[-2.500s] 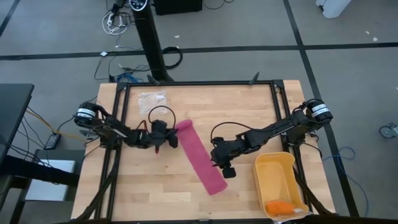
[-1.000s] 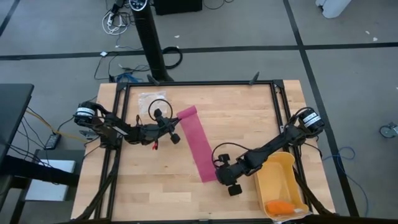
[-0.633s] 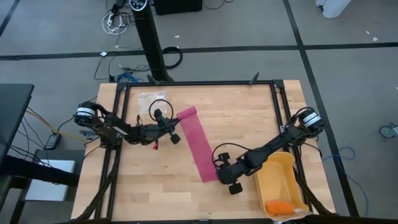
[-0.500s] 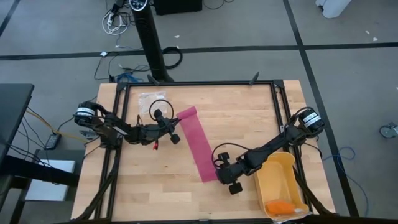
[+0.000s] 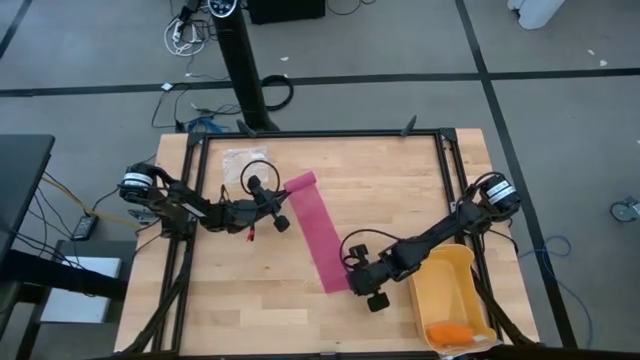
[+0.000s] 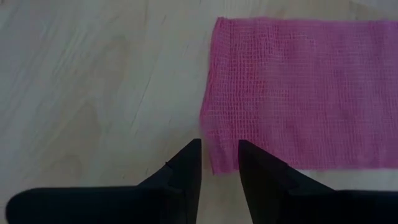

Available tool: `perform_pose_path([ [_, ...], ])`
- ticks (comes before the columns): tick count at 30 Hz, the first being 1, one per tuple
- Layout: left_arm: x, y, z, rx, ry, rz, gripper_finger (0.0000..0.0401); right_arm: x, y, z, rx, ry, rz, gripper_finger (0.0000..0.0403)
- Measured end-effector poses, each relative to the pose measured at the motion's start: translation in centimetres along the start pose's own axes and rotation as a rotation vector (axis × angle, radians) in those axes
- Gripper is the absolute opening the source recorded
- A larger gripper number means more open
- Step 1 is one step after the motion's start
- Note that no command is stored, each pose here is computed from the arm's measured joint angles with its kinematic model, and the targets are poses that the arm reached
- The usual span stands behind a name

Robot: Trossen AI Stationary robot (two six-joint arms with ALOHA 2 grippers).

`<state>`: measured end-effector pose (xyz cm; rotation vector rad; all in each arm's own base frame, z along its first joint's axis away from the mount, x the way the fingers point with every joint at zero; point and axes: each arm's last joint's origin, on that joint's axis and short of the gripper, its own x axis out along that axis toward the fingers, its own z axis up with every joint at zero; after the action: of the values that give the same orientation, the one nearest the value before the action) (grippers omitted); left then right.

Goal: Roll bandage
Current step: Roll the pink bandage

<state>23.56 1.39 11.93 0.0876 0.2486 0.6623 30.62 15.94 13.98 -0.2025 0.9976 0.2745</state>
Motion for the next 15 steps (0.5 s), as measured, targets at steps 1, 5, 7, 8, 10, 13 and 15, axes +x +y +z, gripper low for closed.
perform_pose_path([
  [1, 0.00, 0.01, -0.02, 0.001, 0.001, 0.000, 0.0016, 0.18, 0.03, -0.15, -0.001, 0.012, 0.013, 0.0105],
  [5, 0.06, 0.07, -0.08, 0.004, 0.008, 0.002, 0.0016, 0.94, -0.03, -0.07, 0.005, -0.001, 0.031, 0.0105],
  [7, 0.08, 0.11, -0.09, 0.003, 0.009, 0.005, 0.0016, 0.98, -0.05, -0.06, 0.006, -0.003, 0.023, 0.0104],
  [8, 0.08, 0.11, -0.08, 0.002, 0.008, 0.004, 0.0016, 0.97, -0.05, -0.06, 0.006, -0.004, 0.018, 0.0102],
  [10, 0.09, 0.12, -0.08, 0.001, 0.008, 0.004, 0.0016, 0.98, -0.08, -0.11, 0.006, 0.000, 0.016, 0.0091],
  [13, 0.09, 0.10, -0.05, 0.000, 0.006, 0.003, 0.0016, 0.98, -0.12, -0.13, 0.002, 0.002, 0.006, 0.0050],
  [15, 0.10, 0.11, -0.05, -0.001, 0.006, 0.003, 0.0016, 0.95, -0.17, -0.14, -0.012, 0.000, -0.021, 0.0016],
])
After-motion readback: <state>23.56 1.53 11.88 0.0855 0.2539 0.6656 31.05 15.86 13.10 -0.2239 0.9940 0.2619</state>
